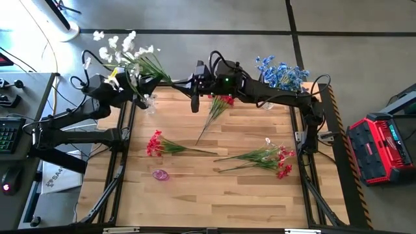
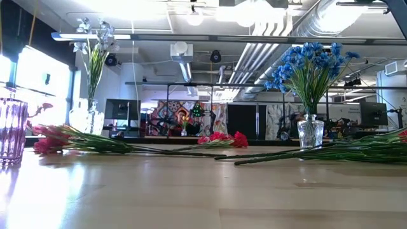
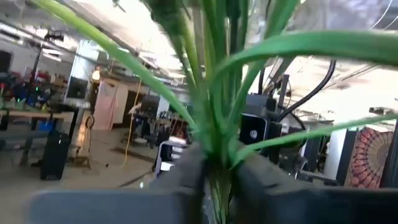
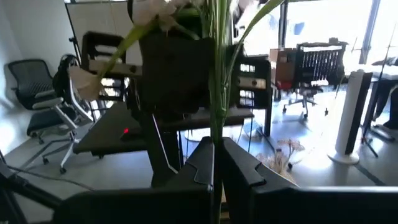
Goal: Sort flowers into vase by color
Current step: Put the left white flowers into the left transparent vase, then put the white flowers into the left transparent vase
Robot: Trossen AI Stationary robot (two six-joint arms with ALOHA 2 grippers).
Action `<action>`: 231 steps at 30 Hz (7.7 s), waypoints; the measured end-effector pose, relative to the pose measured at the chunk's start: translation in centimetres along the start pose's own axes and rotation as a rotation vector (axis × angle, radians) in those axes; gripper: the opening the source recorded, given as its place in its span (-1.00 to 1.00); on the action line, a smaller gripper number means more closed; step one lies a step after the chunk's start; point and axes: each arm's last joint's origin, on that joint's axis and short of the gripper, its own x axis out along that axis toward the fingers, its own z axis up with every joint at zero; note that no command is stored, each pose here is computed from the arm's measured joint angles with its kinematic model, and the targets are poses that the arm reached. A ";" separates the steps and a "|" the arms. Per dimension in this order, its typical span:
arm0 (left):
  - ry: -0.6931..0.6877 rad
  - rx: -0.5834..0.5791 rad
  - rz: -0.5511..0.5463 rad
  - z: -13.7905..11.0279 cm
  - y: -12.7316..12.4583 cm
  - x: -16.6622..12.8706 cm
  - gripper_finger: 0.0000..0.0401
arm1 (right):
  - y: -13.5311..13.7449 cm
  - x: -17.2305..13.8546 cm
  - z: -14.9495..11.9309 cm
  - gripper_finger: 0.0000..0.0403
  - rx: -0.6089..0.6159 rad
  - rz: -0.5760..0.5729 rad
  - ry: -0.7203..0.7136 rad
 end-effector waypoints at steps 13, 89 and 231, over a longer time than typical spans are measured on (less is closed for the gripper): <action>0.129 0.128 0.180 4.6 -0.9 -3.4 -0.99 | -2.8 -1.1 -3.3 -0.36 0.201 -0.130 0.358; 0.870 0.025 1.070 -5.1 4.2 -9.5 0.17 | -3.9 -2.2 -5.1 0.19 0.159 -0.270 0.553; 1.065 -0.269 0.003 0.3 -5.9 6.2 -0.03 | 13.4 -3.7 -4.4 -1.00 -1.580 -0.240 0.792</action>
